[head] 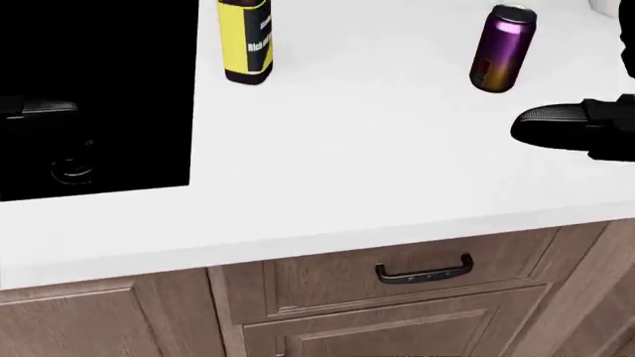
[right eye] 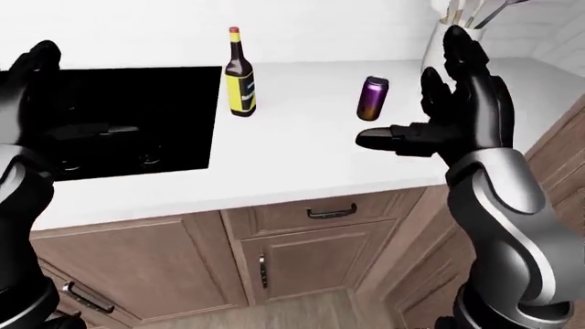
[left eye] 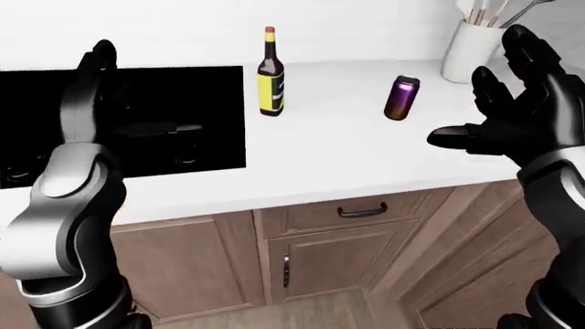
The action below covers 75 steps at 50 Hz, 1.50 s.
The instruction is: Move the drinks to the dining counter.
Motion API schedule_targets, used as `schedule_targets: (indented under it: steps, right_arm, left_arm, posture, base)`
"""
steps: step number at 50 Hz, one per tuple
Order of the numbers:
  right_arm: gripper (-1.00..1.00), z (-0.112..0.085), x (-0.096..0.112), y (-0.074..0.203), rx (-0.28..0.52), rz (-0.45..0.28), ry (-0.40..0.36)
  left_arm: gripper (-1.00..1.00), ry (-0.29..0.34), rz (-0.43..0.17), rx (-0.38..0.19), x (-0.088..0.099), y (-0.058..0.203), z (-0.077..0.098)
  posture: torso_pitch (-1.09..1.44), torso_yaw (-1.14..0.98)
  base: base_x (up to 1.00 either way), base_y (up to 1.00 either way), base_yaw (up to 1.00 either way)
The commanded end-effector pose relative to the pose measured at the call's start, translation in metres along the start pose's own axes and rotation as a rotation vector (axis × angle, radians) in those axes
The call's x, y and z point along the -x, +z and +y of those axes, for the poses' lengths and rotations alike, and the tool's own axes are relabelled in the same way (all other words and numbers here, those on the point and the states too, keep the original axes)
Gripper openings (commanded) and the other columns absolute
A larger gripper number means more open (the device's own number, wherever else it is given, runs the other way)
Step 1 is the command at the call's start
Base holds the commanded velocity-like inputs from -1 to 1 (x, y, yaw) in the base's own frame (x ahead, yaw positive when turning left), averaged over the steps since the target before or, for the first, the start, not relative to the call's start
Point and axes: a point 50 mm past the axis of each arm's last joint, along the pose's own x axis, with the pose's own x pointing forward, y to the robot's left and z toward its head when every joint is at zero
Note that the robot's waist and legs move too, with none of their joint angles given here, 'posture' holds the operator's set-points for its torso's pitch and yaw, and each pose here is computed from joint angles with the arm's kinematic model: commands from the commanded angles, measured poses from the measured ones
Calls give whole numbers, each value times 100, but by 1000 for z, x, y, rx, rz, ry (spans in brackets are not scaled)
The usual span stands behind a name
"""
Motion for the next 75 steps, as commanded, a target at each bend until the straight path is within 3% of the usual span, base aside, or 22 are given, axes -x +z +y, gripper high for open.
schedule_targets:
  steps: [1,22,29,38,63,75]
  right_arm:
    - [100,-1,-2,5,9,-27,-11]
    - [100,12,-8,2,1,-26,15]
    - [100,16,-9,3,-49,-33,38]
    - [100,2,-6,11,-46,-60,-11]
    - [100,8,-7,9,-29,-61,-2]
    - [100,37,-40,-16,39,2,23]
  left_arm:
    - [100,-9,-64,0,1,11,-1]
    - [100,8,-53,-2,3,-2,7]
    - [100,25,-52,-3,9,-4,15]
    - [100,29,-47,-10,7,-8,17]
    - [100,27,-48,-23,4,-12,15]
    - [100,16,-53,-24,7,-7,13]
  posture:
    - [0,0]
    - [0,0]
    - [0,0]
    - [0,0]
    - [0,0]
    - [0,0]
  base:
    - [0,-3,0]
    - [12,-13,0]
    - [0,0,34]
    - [0,0,39]
    - [0,0,21]
    - [0,0,0]
